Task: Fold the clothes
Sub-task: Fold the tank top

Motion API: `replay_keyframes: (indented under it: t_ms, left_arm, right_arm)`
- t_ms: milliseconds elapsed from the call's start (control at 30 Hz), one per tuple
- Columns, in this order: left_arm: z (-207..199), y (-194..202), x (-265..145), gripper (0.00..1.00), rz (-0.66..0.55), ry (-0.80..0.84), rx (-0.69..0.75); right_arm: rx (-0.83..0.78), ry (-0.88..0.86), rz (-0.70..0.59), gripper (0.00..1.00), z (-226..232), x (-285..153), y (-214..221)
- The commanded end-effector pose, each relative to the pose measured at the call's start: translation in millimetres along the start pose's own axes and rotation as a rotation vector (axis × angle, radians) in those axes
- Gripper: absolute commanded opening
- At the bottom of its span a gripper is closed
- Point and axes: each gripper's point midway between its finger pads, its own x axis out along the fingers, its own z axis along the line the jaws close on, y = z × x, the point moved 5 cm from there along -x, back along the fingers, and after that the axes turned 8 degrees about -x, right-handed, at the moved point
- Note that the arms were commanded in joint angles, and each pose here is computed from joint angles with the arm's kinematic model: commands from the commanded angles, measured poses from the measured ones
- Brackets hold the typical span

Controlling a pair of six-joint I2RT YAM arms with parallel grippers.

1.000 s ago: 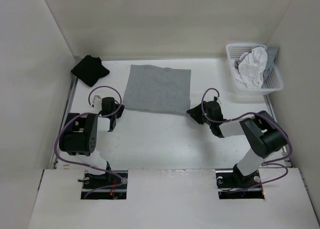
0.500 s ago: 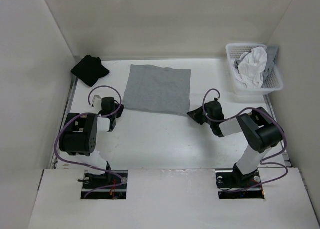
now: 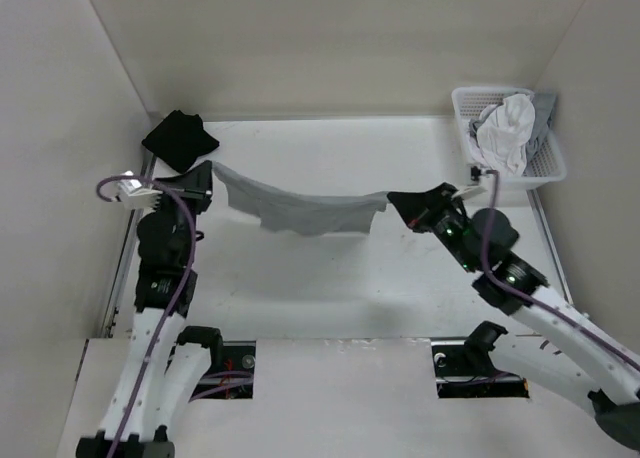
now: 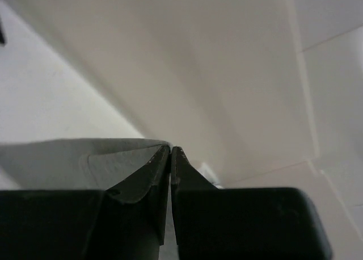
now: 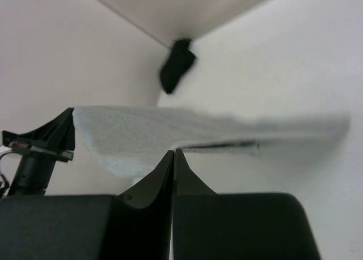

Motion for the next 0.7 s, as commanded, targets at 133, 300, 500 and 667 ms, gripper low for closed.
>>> replay_keyframes:
  t_ms: [133,300,500,667]
  left_arm:
    - [-105,-50,-78,0.00,-0.061,0.198,0.058]
    - [-123,-65,-119,0.00,-0.071,0.240,0.087]
    - [-58,-44,-116,0.00,-0.011,0.063,0.161]
    - [19,-8,-62,0.00,0.043,-0.134,0.169]
  right_arm:
    - [-0.186,0.009,-0.064,0.00,56,-85,-60]
    - [-0.148,-0.101,-0.025,0.00,86,-120,-55]
    - [-0.160,-0.140,0.095,0.01,89,-137,-13]
    - [-0.232,0.008,0.085,0.00,56,-81,0]
